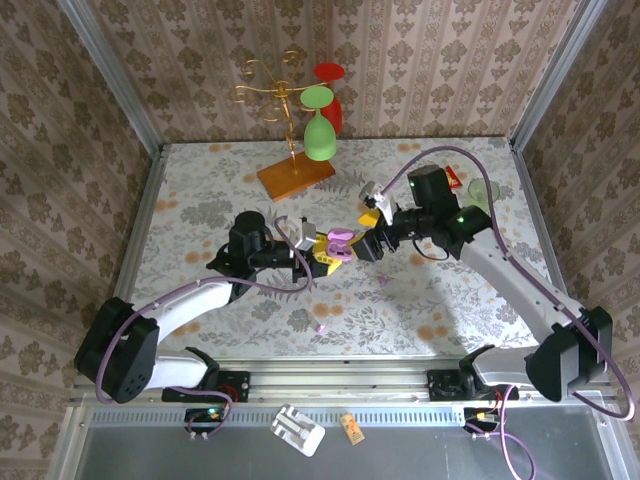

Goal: Insert the wireless bluetooth earbuds into the charging case

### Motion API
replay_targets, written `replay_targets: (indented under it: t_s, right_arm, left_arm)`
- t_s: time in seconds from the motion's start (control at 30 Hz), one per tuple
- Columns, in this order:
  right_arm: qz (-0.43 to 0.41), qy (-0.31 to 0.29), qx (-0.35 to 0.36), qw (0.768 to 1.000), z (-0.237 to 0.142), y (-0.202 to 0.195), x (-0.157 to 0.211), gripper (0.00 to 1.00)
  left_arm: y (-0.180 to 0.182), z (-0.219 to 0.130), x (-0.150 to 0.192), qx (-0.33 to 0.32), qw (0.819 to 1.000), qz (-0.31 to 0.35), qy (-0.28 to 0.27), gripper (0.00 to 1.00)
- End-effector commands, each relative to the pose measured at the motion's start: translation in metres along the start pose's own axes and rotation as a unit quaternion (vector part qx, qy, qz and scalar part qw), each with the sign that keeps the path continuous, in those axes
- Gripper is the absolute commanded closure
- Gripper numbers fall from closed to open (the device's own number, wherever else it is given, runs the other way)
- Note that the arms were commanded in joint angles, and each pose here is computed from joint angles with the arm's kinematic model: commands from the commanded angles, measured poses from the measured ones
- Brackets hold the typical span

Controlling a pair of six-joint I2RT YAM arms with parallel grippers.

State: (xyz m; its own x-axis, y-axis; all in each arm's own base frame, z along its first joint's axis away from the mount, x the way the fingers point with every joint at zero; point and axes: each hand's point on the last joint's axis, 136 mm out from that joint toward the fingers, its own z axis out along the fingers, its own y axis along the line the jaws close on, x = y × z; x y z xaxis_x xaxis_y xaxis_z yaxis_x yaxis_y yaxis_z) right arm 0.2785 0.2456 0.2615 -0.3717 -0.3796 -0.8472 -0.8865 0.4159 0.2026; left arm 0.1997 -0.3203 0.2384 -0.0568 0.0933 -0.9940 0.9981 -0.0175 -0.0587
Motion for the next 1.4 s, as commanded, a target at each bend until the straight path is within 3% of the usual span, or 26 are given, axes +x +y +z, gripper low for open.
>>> replay_targets:
  t_s: [0.0, 0.3, 0.47, 0.53, 0.67, 1.0, 1.37]
  right_arm:
    - [-0.013, -0.048, -0.002, 0.999, -0.016, 0.012, -0.015, 0.12]
    - [0.083, -0.150, 0.149, 0.974, -0.062, -0.033, -0.014, 0.06]
    - [0.187, -0.142, 0.215, 0.948, -0.068, -0.064, 0.018, 0.03]
    - [0.266, -0.113, 0.257, 0.922, -0.065, -0.084, 0.044, 0.11]
    - [0.350, -0.022, 0.291, 0.890, -0.048, -0.100, 0.094, 0.14]
    - [0.472, 0.126, 0.264, 0.832, 0.009, -0.097, 0.186, 0.19]
    - [0.479, 0.205, 0.216, 0.826, 0.059, -0.092, 0.215, 0.43]
  left_arm:
    - [0.011, -0.004, -0.004, -0.028, 0.999, 0.030, -0.012, 0.73]
    - [0.023, -0.014, -0.009, -0.055, 0.997, 0.031, -0.033, 0.73]
    - [0.022, -0.016, -0.010, -0.056, 0.997, 0.031, -0.034, 0.73]
    - [0.023, -0.017, -0.011, -0.058, 0.997, 0.032, -0.035, 0.73]
    - [0.024, -0.019, -0.012, -0.062, 0.997, 0.034, -0.035, 0.73]
    - [0.023, -0.020, -0.013, -0.063, 0.997, 0.035, -0.034, 0.73]
    - [0.022, -0.020, -0.011, -0.059, 0.997, 0.031, -0.032, 0.73]
